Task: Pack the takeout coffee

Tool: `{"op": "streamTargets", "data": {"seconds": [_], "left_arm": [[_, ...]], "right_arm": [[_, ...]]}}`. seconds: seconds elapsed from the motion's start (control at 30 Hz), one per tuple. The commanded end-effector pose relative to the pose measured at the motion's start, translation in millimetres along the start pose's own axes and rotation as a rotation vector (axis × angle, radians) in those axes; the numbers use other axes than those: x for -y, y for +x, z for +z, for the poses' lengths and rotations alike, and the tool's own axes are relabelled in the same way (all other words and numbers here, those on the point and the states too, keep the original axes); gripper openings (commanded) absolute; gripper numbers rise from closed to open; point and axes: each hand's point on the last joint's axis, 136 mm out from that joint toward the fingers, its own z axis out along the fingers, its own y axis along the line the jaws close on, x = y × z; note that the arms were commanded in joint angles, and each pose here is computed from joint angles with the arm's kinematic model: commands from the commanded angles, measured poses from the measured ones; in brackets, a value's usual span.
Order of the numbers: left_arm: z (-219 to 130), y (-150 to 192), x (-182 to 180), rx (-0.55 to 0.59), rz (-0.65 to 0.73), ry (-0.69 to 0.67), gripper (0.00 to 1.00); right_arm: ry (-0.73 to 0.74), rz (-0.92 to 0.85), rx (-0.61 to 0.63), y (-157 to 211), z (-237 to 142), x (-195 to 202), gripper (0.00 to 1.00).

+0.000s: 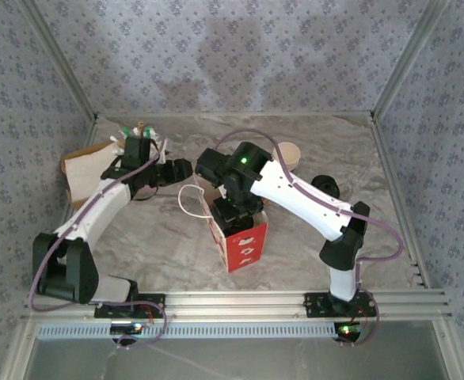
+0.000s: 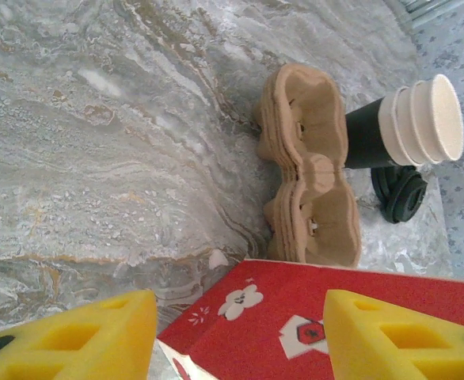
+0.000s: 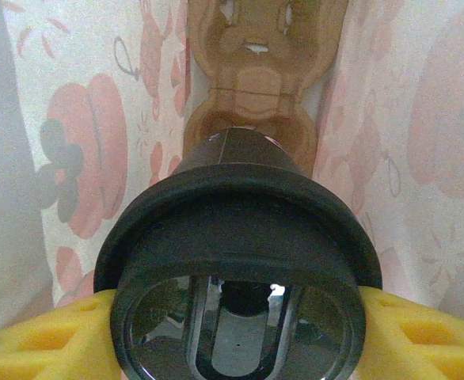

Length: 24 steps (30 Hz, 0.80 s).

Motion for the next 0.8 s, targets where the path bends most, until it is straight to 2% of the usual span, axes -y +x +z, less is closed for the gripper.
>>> {"op": "streamTargets", "data": {"seconds": [0.0,0.5,0.77], "left_arm": [[-10,4,-3,0.033,-0.01,-0.018,0.58],[-39,50,-11,0.066,-0.066,-0.103,0.58],[-48,86,-15,0.017,-0.074,-0.123,0.57]], "right_arm": [[0.095,0.005,-0.197,42,2,23,0.63],[0.104,0.005,-0.212,44,5,26,0.63],[0.109,0.006,-0.217,46,5,28,0.63]]}}
